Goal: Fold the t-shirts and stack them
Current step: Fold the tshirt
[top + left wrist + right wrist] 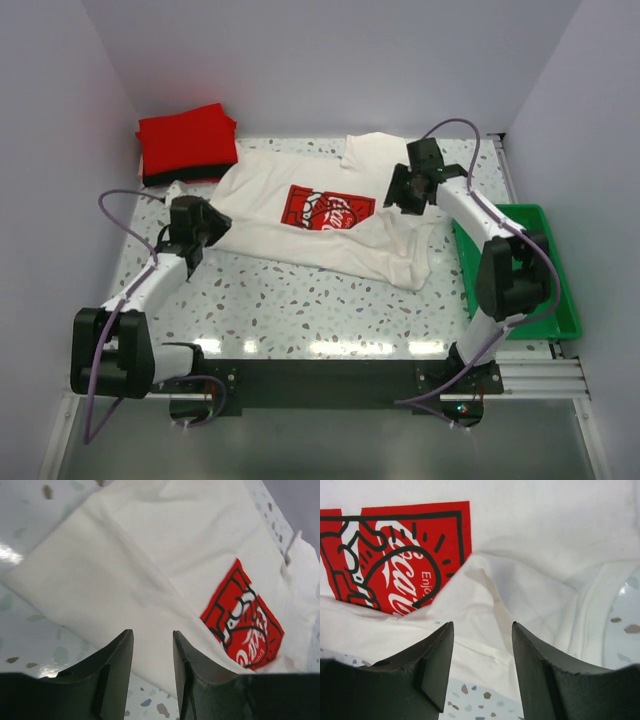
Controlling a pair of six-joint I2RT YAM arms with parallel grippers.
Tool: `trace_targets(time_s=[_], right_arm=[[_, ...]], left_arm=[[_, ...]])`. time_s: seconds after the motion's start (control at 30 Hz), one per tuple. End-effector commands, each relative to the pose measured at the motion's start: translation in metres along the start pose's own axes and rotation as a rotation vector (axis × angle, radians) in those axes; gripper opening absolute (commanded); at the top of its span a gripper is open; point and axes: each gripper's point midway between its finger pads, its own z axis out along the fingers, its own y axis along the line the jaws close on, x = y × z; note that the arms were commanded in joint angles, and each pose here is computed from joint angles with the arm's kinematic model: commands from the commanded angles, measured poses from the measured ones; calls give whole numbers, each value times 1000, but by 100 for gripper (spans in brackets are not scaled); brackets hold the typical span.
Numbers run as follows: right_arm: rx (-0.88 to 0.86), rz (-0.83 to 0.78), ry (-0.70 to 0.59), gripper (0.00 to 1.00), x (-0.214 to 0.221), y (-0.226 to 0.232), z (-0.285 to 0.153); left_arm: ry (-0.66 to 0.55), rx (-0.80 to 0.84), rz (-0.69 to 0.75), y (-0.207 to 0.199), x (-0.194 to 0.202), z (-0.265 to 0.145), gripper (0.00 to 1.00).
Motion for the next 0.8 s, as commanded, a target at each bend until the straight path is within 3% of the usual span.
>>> trace_targets(time_s=[0.0, 0.3, 0.37, 0.47, 0.5, 0.77], right_arm=[[59, -15, -83, 53, 0, -21, -26], [166, -60, -38, 49, 46, -62, -12], [196, -92, -39, 49, 45, -64, -9], [245, -144, -46, 49, 40, -62, -7], [275, -161, -63, 49, 36, -63, -7], [363, -320, -61, 60, 38, -45, 1]], left_arm=[[28, 207, 174, -76, 1, -15, 41], [237, 481, 497, -199, 108, -24, 40], [323, 466, 585, -200, 148, -17, 40], [361, 465, 685, -220, 180, -8, 40], [349, 483, 696, -235, 181, -9, 40], [383, 482, 744, -250, 207, 5, 42]])
